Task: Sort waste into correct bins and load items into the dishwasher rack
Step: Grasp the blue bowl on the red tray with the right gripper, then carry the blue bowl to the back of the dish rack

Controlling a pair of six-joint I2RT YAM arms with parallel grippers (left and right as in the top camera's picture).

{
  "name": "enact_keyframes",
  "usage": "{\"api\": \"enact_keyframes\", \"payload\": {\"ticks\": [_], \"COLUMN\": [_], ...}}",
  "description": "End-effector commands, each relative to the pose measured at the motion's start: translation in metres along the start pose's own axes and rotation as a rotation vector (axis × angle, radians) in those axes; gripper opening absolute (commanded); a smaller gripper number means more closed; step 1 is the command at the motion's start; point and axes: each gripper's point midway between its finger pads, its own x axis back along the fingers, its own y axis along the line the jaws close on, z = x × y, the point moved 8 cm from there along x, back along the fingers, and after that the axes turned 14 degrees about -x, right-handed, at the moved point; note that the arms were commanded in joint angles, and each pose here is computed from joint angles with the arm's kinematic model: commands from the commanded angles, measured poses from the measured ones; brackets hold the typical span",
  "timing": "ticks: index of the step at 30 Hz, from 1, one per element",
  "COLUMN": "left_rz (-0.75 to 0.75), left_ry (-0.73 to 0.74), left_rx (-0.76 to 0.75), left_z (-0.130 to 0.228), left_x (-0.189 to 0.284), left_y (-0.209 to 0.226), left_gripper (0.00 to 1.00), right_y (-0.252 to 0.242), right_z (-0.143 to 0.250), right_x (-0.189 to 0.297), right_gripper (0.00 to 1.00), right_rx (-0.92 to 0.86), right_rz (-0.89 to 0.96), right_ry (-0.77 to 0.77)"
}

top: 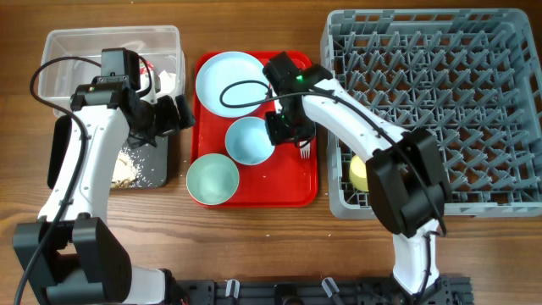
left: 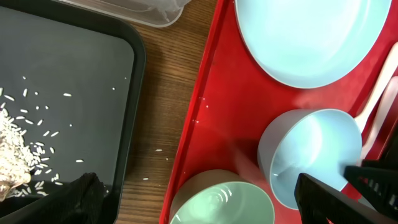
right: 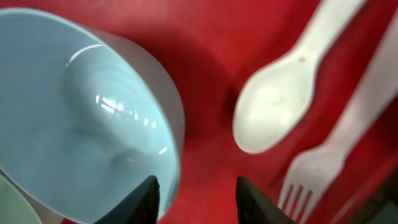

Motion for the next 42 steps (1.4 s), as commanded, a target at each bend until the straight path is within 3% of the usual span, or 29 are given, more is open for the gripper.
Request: {"api": "enact_keyframes", "payload": {"ticks": [1, 9, 15, 20, 23, 29, 36, 42], "left_rz": [-0.016, -0.016, -0.016, -0.016, -0.016, -0.016, -0.016, -0.016], "left_ry": [-0.036, -0.036, -0.036, -0.036, -0.036, -0.036, -0.036, -0.036], "left_rx": [-0.011, -0.011, -0.011, -0.011, -0.011, -0.011, -0.011, -0.011], "left_z": [-0.005, -0.005, -0.005, -0.005, -0.005, -0.005, -0.005, -0.005], "left_x": [0.009, 0.009, 0.009, 0.009, 0.009, 0.009, 0.009, 0.009], "left_y": [0.0, 0.0, 0.0, 0.0, 0.0, 0.0, 0.0, 0.0], "left_gripper": [1.0, 1.0, 1.0, 1.0, 1.0, 1.0, 1.0, 1.0], "right_y": [0.008, 0.007, 0.005, 0.004, 0.002, -0.004, -0.037, -0.097], "right_z": [0.001, -0.002, -0.002, -0.002, -0.004, -0.015, -0.04, -0.031], "right_x": [-0.01, -0.023, -0.029, -0.031, -0.031, -0.008, 0.146, 0.25], "right_gripper": [0.48, 0.44, 0.22, 0.22, 0.04, 0.04, 0.04, 0.04], "right_rx": [0.035, 0.032, 0.029, 0.044, 0.035, -0.051, -0.216, -0.518], "right_rz": [-0.057, -0.063, -0.052, -0.05, -0.05, -0.078, -0.135, 0.048], "right_ry": [0.024, 0.037, 0.048, 0.053, 0.051, 0.002, -0.397, -0.845]}}
